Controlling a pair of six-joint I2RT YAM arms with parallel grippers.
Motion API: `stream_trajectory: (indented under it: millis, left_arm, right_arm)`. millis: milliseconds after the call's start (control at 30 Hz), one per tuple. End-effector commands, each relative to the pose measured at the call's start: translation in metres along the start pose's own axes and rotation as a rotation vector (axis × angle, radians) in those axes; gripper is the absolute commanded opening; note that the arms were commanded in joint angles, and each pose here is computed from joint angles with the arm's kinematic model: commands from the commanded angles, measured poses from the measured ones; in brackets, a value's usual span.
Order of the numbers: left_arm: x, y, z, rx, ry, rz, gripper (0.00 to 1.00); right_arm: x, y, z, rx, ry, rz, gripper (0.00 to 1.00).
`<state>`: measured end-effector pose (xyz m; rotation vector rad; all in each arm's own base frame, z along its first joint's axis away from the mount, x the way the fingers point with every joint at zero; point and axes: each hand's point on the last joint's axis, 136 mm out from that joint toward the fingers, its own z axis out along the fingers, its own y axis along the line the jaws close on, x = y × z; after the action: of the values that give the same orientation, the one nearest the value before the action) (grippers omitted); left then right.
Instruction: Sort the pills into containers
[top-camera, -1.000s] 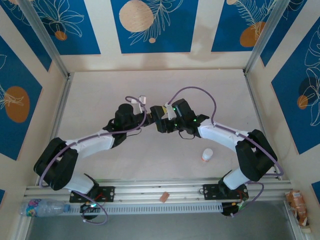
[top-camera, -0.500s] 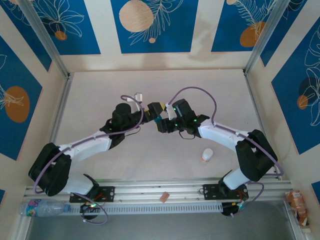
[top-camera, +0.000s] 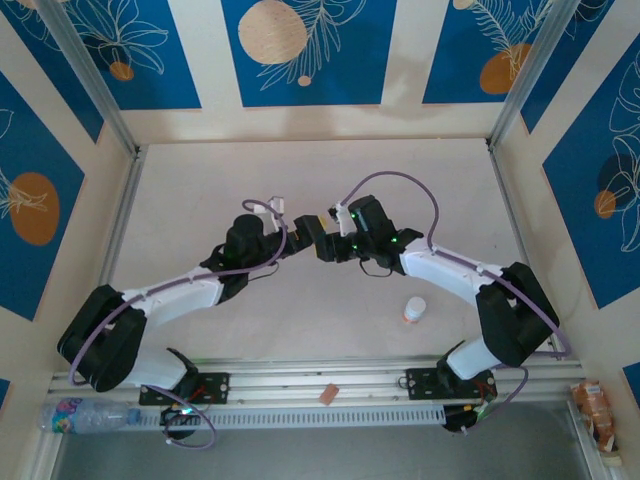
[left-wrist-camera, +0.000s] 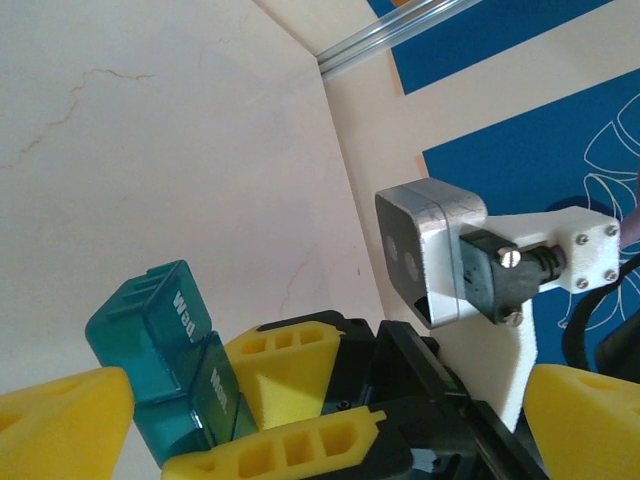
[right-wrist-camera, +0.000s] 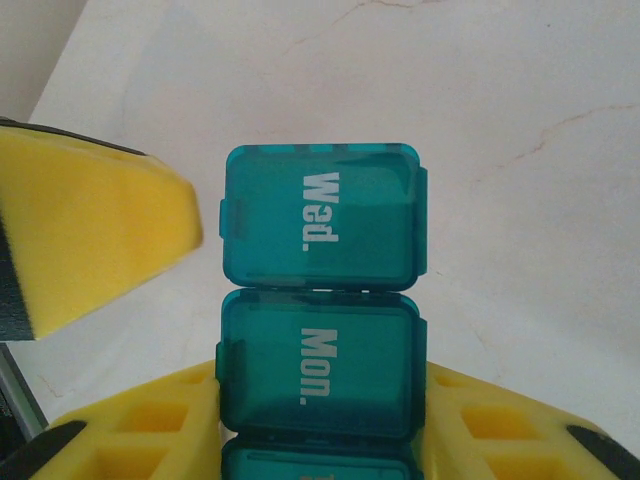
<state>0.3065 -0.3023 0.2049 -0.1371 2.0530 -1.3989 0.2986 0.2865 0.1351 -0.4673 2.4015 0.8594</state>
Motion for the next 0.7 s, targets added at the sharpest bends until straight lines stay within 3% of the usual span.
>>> stream_trajectory:
  millis: [0, 667]
  left_arm:
    - [0.001, -0.008, 0.002, 0.036, -0.008, 0.002, 1.00]
    - [-0.010, -0.028, 0.011, 0.094, -0.031, 0.005, 1.00]
  right_arm:
    - [-0.017, 0.016, -0.011, -0.061, -0.054, -0.001, 0.26]
    - [-0.004, 0.030, 0.002, -0.070, -0.019, -0.035, 0.26]
